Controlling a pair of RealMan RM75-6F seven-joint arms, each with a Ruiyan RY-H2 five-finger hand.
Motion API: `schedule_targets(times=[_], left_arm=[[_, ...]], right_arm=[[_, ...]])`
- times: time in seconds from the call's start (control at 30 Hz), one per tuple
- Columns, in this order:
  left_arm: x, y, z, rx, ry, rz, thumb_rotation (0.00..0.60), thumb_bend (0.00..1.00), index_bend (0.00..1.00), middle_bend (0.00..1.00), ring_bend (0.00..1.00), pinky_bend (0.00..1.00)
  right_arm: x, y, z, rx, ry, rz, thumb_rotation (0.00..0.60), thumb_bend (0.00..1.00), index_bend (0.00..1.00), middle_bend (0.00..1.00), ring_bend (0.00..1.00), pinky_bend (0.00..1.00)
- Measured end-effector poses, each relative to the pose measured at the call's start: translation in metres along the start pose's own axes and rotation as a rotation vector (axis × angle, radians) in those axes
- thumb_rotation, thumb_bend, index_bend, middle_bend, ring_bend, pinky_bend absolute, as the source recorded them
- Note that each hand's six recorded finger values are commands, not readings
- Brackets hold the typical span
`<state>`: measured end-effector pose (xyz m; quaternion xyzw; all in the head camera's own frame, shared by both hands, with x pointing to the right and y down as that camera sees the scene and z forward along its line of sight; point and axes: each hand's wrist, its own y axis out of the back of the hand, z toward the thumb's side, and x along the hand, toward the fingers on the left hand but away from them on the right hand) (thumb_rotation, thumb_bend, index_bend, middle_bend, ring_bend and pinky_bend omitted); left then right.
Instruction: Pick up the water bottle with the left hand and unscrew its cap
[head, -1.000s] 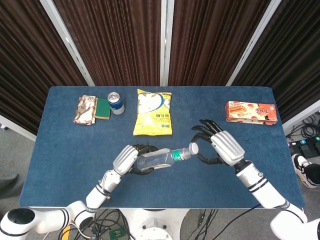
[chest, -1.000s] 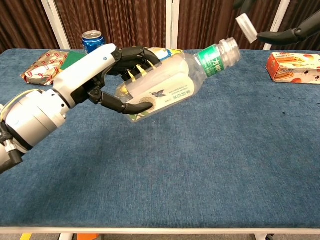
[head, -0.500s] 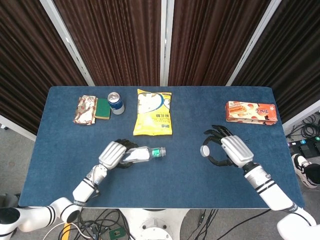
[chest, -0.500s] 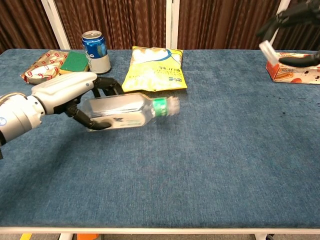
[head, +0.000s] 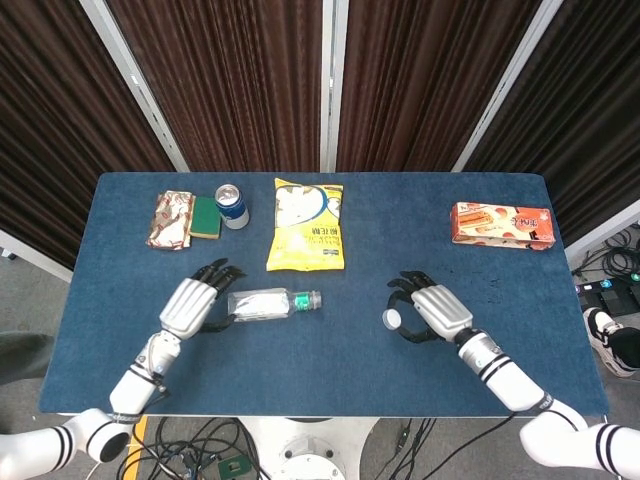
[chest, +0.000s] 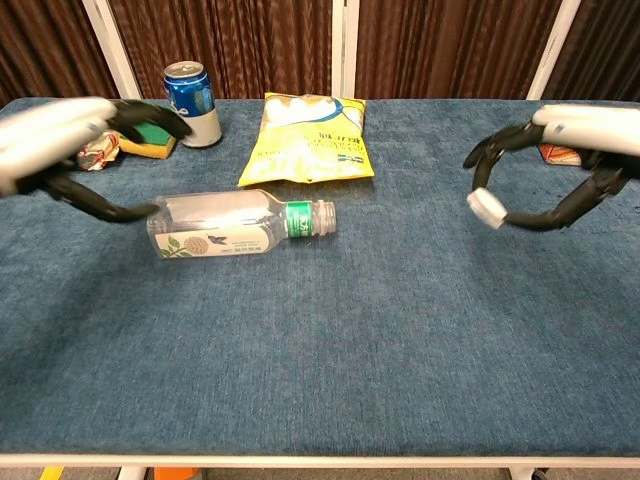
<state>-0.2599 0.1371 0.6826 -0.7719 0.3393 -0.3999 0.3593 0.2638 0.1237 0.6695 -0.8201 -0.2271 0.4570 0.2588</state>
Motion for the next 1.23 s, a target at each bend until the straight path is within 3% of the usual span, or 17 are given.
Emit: schedule_targets(times=[0.2, 0.4, 0.5, 0.7, 0.93, 1.23], left_arm=[[-0.025, 0.023, -0.027, 0.003, 0.07, 0.045, 0.6, 0.25, 0.18, 0.16, 0.07, 0.21], [-0.038, 0.033, -0.047, -0.007, 0.128, 0.058, 0.6, 0.23, 0.19, 0.16, 0.07, 0.19], [-0.046, 0.044, -0.06, 0.009, 0.155, 0.067, 0.6, 0.22, 0.19, 0.16, 0.07, 0.18], [-0.083, 0.073, -0.101, 0.102, 0.265, 0.08, 0.6, 0.22, 0.19, 0.16, 0.07, 0.18], [-0.151, 0.1, -0.141, 0.204, 0.438, 0.102, 0.6, 0.22, 0.21, 0.17, 0.07, 0.13], [-0.219, 0.105, -0.13, 0.245, 0.531, 0.136, 0.6, 0.22, 0.21, 0.17, 0.07, 0.12]], right_arm=[[-0.019, -0.026, -0.006, 0.083, -0.008, 0.019, 0.6, 0.35, 0.44, 0.13, 0.0, 0.0], [-0.02, -0.034, -0.01, 0.137, -0.023, 0.019, 0.6, 0.35, 0.19, 0.1, 0.0, 0.0], [-0.012, -0.025, -0.013, 0.129, -0.038, -0.02, 0.6, 0.35, 0.15, 0.1, 0.0, 0.0], [0.025, 0.013, -0.035, 0.128, -0.114, -0.156, 0.6, 0.35, 0.13, 0.09, 0.0, 0.0], [0.101, 0.05, -0.065, 0.158, -0.237, -0.335, 0.6, 0.36, 0.13, 0.08, 0.0, 0.0], [0.179, 0.045, -0.066, 0.132, -0.314, -0.464, 0.6, 0.37, 0.13, 0.07, 0.0, 0.0]])
